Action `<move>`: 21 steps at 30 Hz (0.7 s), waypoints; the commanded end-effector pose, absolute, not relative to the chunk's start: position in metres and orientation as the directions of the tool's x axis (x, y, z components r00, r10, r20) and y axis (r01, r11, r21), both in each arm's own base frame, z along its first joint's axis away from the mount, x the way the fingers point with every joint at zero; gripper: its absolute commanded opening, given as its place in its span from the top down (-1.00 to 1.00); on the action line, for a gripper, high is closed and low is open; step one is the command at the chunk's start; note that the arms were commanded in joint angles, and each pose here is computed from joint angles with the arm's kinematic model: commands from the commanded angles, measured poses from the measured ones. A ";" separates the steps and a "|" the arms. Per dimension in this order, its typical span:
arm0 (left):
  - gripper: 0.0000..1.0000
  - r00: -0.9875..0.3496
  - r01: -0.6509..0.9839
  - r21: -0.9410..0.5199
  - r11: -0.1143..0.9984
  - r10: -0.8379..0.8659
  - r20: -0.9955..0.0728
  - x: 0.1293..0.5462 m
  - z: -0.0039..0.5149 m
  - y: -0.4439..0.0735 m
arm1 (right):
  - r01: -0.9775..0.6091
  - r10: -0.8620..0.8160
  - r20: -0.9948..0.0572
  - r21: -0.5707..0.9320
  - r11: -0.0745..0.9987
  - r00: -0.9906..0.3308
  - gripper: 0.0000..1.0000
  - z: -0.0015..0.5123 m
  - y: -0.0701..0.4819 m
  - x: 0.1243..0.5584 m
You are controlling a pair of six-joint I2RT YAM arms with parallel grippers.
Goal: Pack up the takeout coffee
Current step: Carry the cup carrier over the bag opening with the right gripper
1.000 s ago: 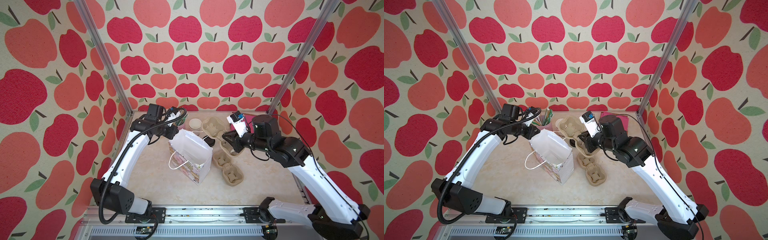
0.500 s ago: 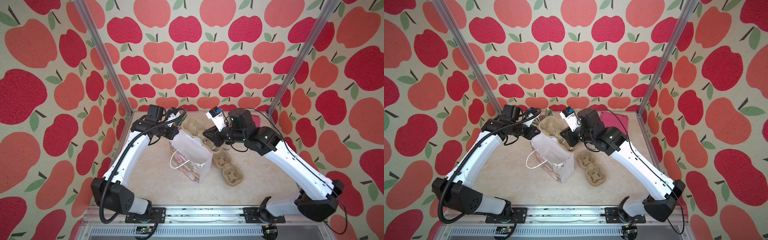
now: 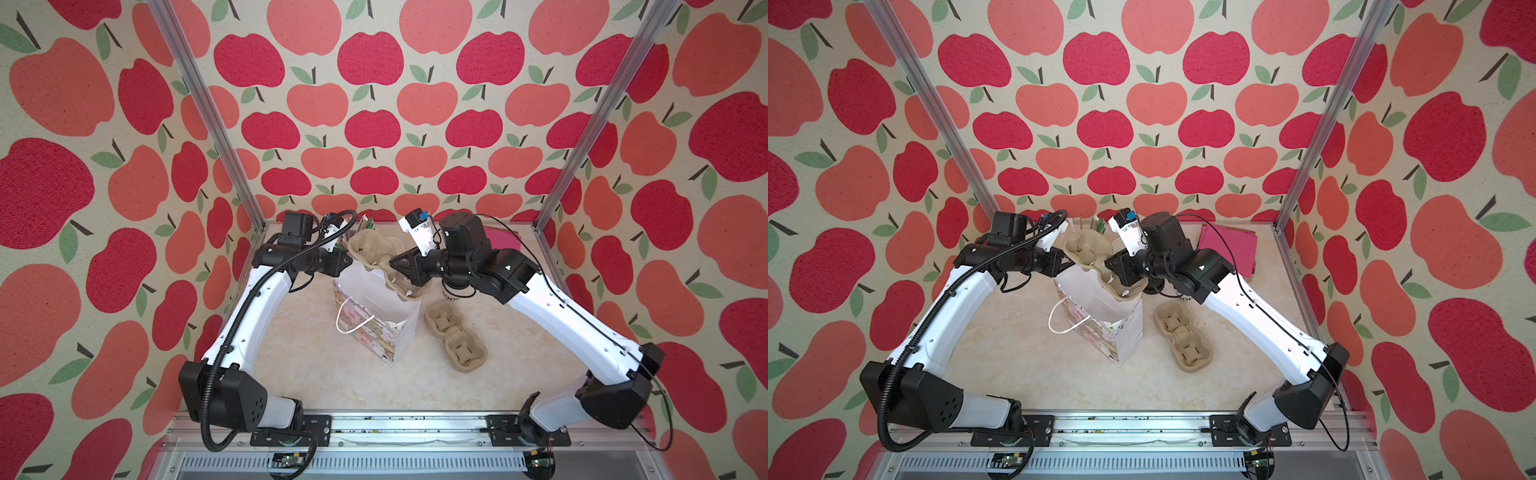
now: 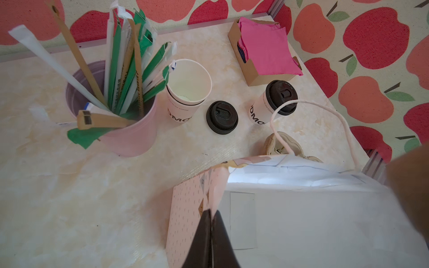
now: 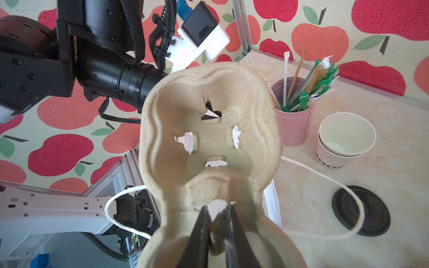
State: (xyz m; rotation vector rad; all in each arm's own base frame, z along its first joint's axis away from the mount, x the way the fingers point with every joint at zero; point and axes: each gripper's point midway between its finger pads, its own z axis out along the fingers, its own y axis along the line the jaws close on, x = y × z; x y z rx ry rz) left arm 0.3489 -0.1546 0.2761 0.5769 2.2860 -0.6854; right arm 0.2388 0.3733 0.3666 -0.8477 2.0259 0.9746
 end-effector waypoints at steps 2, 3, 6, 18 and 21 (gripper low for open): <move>0.85 -0.658 0.579 -0.341 0.740 0.178 -0.731 0.346 0.285 -0.157 | -0.789 -0.185 -0.823 0.413 0.455 -0.537 0.70 0.385 0.387 0.238; 0.85 -0.658 0.580 -0.344 0.739 0.175 -0.732 0.346 0.286 -0.157 | -0.788 -0.183 -0.822 0.416 0.454 -0.539 0.70 0.383 0.389 0.238; 0.85 -0.656 0.580 -0.352 0.735 0.164 -0.737 0.347 0.287 -0.157 | -0.782 -0.175 -0.815 0.433 0.449 -0.552 0.70 0.379 0.396 0.240; 0.85 -0.658 0.568 -0.363 0.738 0.143 -0.739 0.347 0.285 -0.152 | -0.760 -0.207 -0.776 0.461 0.459 -0.595 0.70 0.345 0.412 0.241; 0.85 -0.659 0.567 -0.366 0.738 0.139 -0.739 0.348 0.285 -0.152 | -0.761 -0.215 -0.771 0.466 0.452 -0.600 0.70 0.341 0.417 0.239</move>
